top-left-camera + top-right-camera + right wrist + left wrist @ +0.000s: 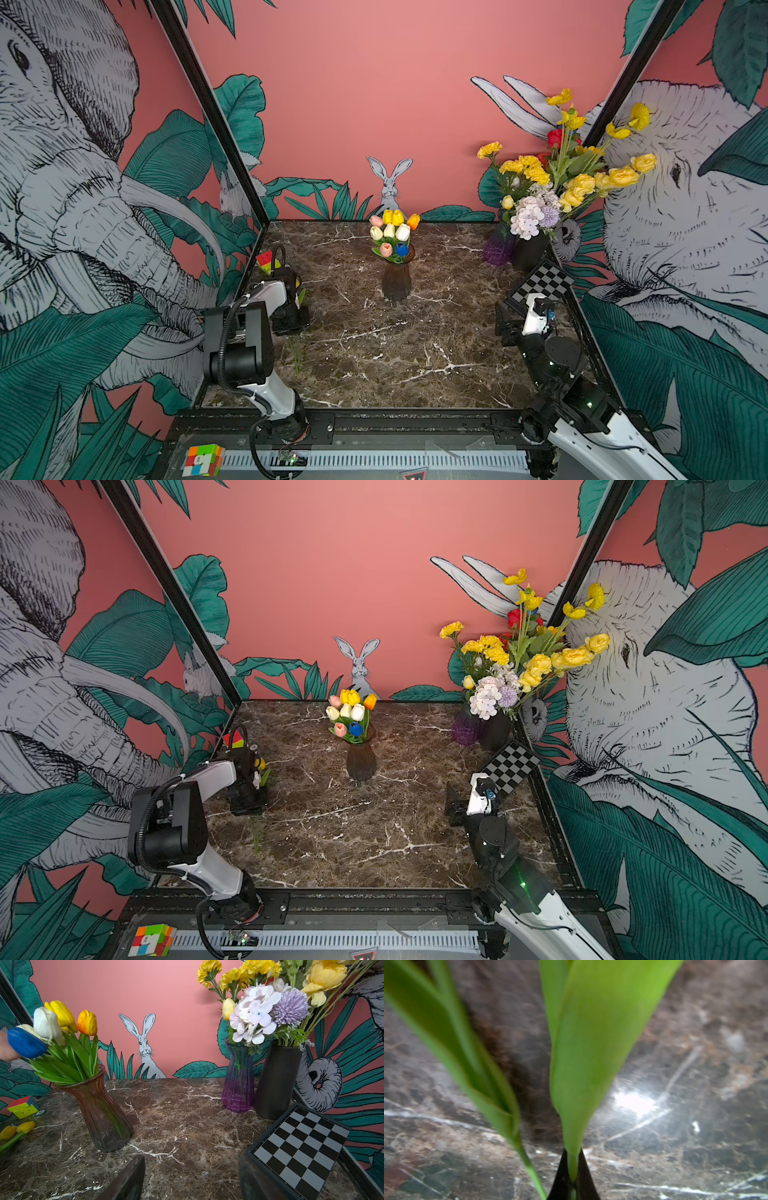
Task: Pick out yellow flowers from the vase
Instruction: Place the flower at the center of the board.
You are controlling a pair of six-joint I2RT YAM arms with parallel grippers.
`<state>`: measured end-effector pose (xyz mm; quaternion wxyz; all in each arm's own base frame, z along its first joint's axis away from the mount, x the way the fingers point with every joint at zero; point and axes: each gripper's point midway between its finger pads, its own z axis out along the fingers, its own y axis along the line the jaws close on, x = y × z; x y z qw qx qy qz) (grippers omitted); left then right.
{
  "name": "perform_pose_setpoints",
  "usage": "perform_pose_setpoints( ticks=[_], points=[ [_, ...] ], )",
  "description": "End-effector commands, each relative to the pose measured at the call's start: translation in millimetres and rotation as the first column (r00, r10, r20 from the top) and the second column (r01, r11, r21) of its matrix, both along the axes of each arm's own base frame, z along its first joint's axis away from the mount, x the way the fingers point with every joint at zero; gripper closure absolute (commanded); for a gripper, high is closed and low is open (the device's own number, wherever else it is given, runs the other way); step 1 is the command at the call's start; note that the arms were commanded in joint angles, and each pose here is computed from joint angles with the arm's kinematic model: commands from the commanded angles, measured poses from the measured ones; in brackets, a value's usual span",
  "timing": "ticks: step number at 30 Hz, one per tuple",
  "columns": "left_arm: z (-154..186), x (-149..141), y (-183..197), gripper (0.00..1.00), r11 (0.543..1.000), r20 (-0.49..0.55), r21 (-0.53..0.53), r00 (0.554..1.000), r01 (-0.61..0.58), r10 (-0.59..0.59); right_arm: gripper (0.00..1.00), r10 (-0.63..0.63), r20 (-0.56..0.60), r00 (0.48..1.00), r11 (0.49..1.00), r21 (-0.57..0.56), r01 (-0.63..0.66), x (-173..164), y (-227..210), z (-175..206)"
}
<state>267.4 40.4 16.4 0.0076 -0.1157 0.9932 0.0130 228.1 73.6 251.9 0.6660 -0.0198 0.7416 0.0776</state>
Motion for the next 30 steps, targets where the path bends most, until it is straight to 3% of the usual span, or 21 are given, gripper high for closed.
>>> perform_pose_setpoints(
  ticks=[1, 6, 13, 20, 30],
  points=[
    [-6, -13, 27, 0.99, 0.996, -0.058, 0.063, 0.996, -0.066, 0.069, 0.31, 0.003, 0.036, 0.999, 1.0, 0.022, -0.004, 0, 0, 9],
    [-2, -12, 26, 0.81, 0.997, -0.051, 0.051, 0.997, -0.062, 0.065, 0.3, 0.005, 0.036, 0.999, 0.999, 0.031, -0.006, 1, 1, 11],
    [11, -5, 23, 0.63, 0.998, -0.006, 0.038, 0.998, -0.058, 0.058, 0.31, 0.031, 0.022, 0.999, 0.998, 0.051, -0.032, 3, 9, 14],
    [42, 16, 3, 0.56, 0.998, 0.148, -0.06, 0.988, -0.026, 0.035, 0.35, 0.152, -0.015, 0.988, 0.988, 0.044, -0.151, 13, 41, 18],
    [99, 17, -20, 0.38, 0.997, 0.366, 0.005, 0.928, 0.074, -0.071, 0.39, 0.389, -0.072, 0.918, 0.92, -0.017, -0.391, 44, 118, 26]
  ],
)
